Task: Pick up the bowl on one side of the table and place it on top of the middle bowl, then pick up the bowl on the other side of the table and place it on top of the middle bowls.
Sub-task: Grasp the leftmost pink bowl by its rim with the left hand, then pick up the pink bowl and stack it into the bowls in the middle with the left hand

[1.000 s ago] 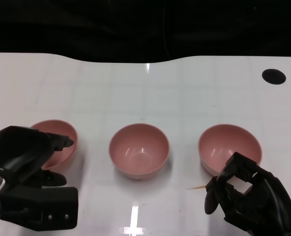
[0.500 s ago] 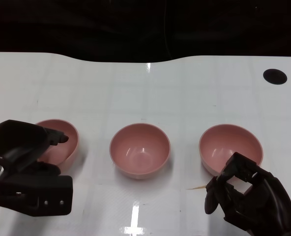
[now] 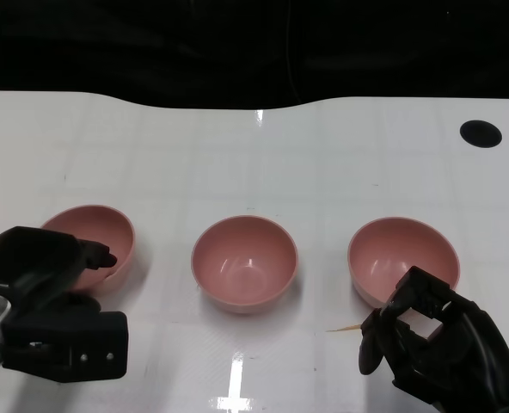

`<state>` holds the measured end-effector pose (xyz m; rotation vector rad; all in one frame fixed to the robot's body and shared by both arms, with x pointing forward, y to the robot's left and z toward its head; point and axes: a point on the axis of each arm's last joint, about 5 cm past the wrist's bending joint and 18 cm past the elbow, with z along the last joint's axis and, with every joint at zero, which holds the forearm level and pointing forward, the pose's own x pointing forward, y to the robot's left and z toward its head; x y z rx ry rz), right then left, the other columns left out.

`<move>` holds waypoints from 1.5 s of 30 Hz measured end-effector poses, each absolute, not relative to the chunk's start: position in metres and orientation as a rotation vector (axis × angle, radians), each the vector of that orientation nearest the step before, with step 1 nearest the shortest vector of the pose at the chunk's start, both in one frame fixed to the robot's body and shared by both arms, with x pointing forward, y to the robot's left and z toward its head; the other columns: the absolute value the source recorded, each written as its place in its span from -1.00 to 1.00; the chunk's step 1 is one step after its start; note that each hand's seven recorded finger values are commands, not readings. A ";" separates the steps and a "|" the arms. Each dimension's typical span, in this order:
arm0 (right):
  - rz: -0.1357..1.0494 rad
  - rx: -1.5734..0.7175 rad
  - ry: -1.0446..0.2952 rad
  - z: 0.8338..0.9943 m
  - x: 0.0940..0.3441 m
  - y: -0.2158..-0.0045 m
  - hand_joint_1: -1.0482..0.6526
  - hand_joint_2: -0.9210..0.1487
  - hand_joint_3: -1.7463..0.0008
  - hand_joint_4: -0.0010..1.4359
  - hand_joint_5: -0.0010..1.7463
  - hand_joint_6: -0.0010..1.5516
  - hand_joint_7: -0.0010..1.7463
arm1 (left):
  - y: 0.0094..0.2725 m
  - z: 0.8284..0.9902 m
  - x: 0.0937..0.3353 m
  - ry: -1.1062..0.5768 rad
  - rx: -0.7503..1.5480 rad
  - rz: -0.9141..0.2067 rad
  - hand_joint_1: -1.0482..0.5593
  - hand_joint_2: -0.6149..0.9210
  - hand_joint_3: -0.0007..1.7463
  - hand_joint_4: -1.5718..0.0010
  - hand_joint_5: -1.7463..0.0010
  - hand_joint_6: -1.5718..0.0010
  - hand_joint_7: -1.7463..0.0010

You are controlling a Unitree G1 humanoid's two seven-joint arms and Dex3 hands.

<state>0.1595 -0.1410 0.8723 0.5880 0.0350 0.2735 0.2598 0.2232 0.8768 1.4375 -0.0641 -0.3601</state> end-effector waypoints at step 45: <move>0.275 0.584 0.030 0.864 0.157 -0.148 0.11 -0.42 -0.05 0.27 0.88 0.12 0.50 | 0.207 0.925 0.267 -0.281 1.214 -0.333 0.26 0.87 -0.47 0.17 -1.00 0.19 -0.86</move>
